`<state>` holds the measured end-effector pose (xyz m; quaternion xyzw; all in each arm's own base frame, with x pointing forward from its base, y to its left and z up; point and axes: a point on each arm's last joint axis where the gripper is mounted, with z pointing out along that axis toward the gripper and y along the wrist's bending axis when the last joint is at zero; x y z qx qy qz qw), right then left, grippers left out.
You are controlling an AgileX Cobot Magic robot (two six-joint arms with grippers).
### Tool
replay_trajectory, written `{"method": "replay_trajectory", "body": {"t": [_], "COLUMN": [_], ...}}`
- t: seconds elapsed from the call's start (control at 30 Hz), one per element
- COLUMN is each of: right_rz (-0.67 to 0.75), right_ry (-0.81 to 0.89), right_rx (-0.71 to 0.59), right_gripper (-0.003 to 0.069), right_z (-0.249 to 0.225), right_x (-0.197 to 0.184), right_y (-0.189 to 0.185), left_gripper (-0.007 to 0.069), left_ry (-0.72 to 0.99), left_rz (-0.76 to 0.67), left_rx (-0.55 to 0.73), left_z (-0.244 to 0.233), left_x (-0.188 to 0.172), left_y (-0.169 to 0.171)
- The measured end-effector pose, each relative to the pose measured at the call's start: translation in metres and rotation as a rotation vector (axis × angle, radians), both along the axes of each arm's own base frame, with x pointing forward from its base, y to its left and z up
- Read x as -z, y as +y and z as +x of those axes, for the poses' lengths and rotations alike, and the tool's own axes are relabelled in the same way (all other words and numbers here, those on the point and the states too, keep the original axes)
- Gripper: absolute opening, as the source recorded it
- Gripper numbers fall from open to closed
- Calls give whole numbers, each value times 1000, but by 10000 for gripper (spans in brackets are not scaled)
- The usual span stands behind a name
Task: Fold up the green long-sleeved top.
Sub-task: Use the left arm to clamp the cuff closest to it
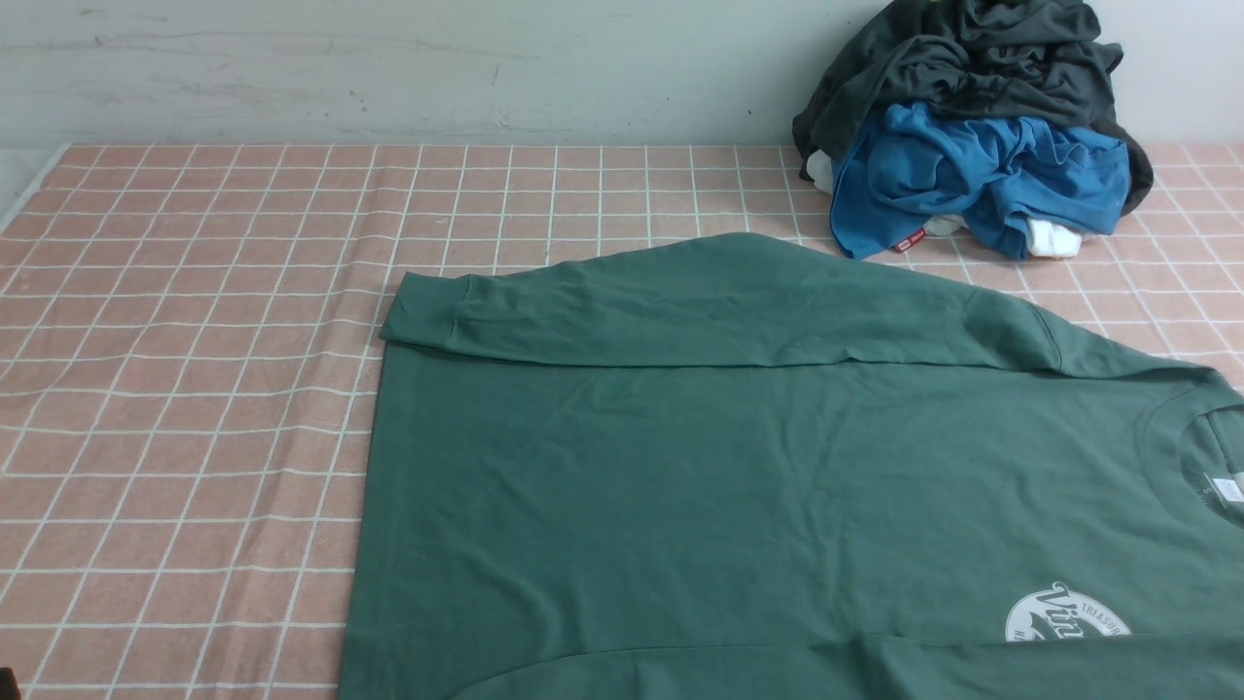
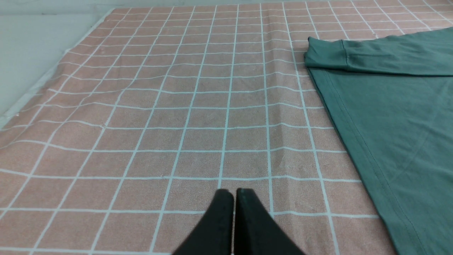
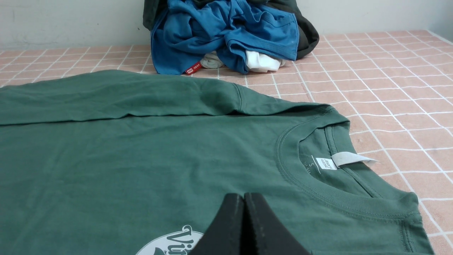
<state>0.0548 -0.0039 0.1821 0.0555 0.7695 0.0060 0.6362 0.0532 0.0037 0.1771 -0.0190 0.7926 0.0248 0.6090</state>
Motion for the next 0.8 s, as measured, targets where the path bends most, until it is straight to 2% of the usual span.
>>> {"method": "replay_trajectory", "body": {"t": [0.1, 0.2, 0.37, 0.4, 0.47, 0.53, 0.6, 0.73, 0.77, 0.8], "right_rz": [0, 0, 17, 20, 82, 210, 386, 827, 912, 928], "right_ry": [0, 0, -1, -1, -4, -15, -16, -29, -39, -41], "right_rx": [0, 0, -1, -2, -6, -35, -17, -26, -28, -29], "right_gripper": [-14, -14, -14, -14, -14, -14, -14, -14, -14, -14], "right_z": [0, 0, 0, 0, 0, 0, 0, 0, 1, 1], "right_x": [0, 0, 0, 0, 0, 0, -1, -4, -6, -6], "right_y": [0, 0, 0, 0, 2, 5, 8, 16, 17, 17], "left_gripper": [-3, -3, -3, -3, -3, -3, -3, -3, -3, -3], "left_ry": [-5, -22, -46, -46, -44, -42, -42, -44, -44, -44], "left_rz": [-50, -179, -619, -651, -827, -935, -976, -1002, -1005, -1005], "left_rx": [-4, -8, -29, -29, -33, -33, -32, -33, -33, -33], "left_z": [0, 0, 1, 1, 1, 1, 1, 2, 2, 2], "left_x": [0, -1, -3, -3, -4, -4, -5, -5, -5, -5], "left_y": [-1, -3, -11, -12, -15, -17, -18, -18, -18, -18]}}
